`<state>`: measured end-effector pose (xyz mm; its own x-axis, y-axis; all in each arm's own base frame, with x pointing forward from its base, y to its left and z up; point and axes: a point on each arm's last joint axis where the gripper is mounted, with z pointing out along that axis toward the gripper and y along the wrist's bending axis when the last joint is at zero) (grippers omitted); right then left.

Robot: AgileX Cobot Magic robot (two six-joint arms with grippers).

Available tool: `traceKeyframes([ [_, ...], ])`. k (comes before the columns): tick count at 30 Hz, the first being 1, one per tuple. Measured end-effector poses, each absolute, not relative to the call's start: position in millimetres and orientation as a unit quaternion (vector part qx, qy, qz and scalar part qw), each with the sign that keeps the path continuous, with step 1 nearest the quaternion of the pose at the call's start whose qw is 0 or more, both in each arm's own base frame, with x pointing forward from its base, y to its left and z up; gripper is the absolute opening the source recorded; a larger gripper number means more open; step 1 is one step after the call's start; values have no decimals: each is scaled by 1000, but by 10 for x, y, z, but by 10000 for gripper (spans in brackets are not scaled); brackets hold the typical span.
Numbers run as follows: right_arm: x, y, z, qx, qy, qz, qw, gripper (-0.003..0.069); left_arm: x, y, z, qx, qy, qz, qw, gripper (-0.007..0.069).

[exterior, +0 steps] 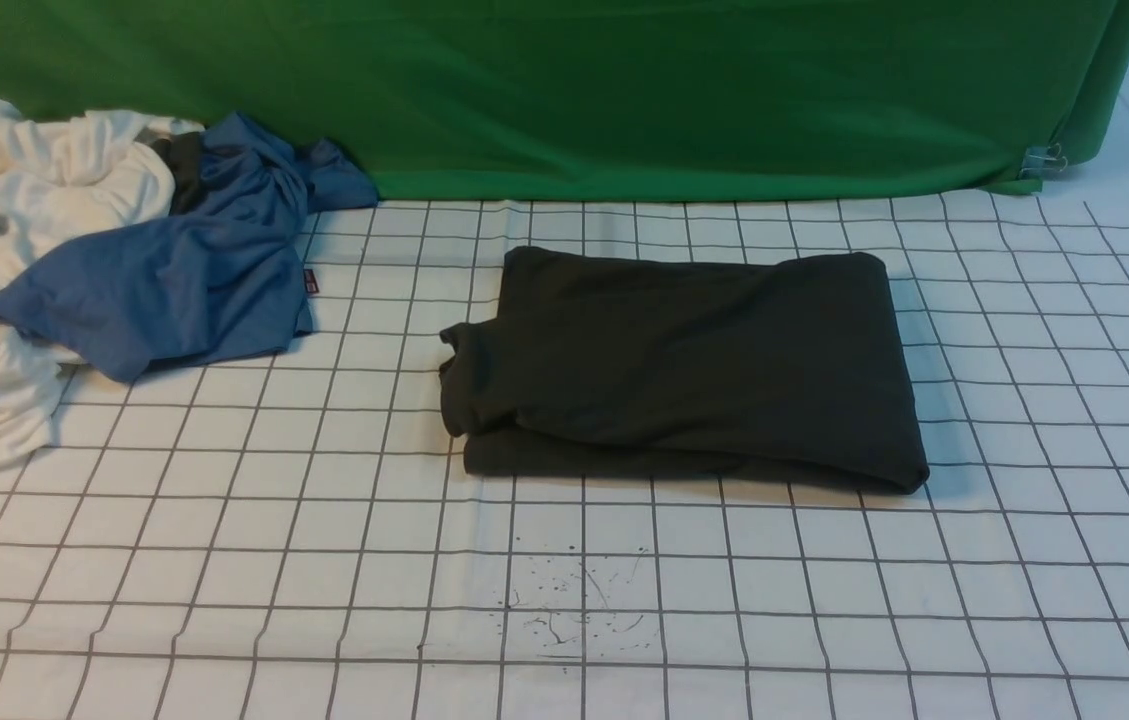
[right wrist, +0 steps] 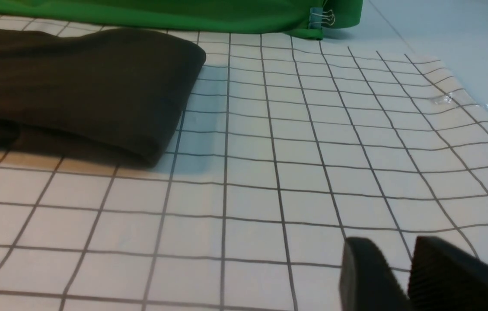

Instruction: Fold a long-sleeved shirt over a white checkered tablecloth.

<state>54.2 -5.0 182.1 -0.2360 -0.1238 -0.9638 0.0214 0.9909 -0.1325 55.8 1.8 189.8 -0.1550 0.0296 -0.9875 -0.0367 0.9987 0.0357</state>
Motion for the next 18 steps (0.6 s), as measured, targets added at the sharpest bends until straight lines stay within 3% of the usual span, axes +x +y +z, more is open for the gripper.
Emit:
traceKeyframes([
  [18,542,-50,1821,-33,784,-59,617,237,558,18,1899,-2,759,26,650,-29],
])
